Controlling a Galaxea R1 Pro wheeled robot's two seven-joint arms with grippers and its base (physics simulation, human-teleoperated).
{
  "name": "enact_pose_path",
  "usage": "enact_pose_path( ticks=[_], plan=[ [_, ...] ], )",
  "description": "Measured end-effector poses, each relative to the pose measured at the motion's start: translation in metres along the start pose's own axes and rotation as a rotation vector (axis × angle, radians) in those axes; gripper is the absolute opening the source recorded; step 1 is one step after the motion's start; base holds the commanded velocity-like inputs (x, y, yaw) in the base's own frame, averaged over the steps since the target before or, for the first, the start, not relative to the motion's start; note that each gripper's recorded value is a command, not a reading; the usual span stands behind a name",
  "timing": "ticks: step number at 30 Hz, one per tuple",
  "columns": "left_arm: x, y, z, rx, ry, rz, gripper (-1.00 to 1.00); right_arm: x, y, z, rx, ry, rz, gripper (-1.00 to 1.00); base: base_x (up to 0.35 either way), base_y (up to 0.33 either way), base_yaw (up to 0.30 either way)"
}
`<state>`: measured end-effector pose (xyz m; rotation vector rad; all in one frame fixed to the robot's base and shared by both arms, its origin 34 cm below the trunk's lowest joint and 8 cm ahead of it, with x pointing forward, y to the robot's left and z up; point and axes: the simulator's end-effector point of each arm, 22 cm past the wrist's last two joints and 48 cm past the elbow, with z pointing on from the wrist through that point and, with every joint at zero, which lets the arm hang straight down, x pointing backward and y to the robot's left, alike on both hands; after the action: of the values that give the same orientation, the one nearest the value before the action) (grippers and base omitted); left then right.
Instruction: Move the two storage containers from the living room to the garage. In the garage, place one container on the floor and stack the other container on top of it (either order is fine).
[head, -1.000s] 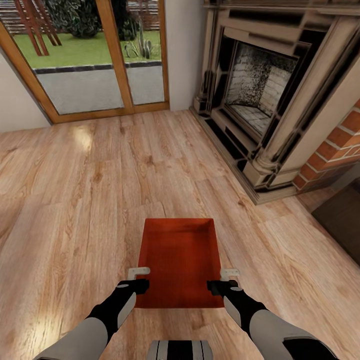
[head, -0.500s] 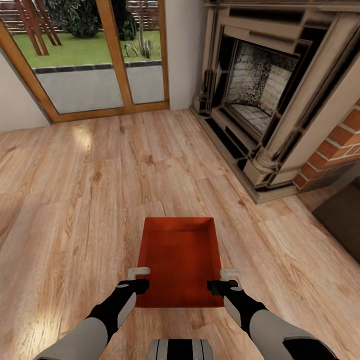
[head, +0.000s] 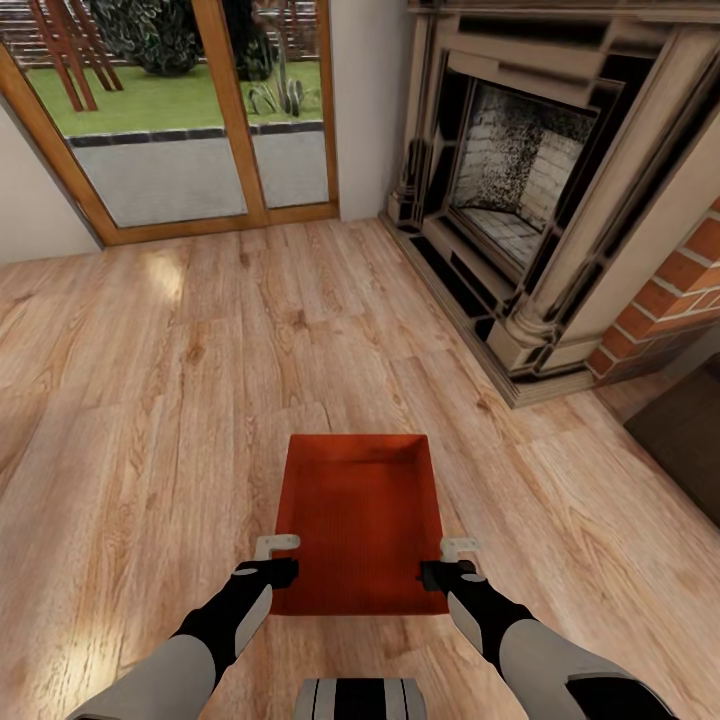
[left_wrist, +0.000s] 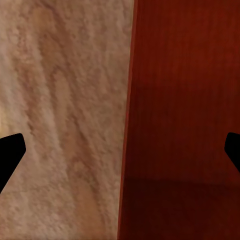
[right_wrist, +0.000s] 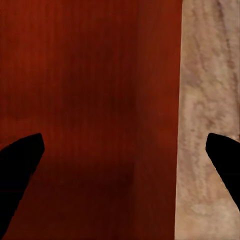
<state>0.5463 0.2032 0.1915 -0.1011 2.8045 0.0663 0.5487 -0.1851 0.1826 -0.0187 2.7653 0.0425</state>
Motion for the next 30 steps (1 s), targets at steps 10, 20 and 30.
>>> enact_pose_path(
  ticks=[10, 20, 30],
  plan=[
    [0.0, 0.0014, 0.0001, -0.003, -0.001, -0.002, -1.0, -0.001, -0.0009, -0.0001, 0.005, -0.003, -0.002, -1.0, 0.0, 0.0, 0.0],
    [-0.001, 0.0017, 0.0001, -0.006, -0.005, 0.001, -1.0, -0.0009, -0.0001, -0.0001, 0.004, -0.002, -0.002, -1.0, 0.0, 0.0, 0.0],
    [-0.0017, 0.0018, 0.0, -0.007, -0.007, 0.005, -1.0, -0.001, -0.0004, -0.0001, 0.005, -0.003, -0.002, -1.0, 0.0, 0.0, 0.0]
  ],
)
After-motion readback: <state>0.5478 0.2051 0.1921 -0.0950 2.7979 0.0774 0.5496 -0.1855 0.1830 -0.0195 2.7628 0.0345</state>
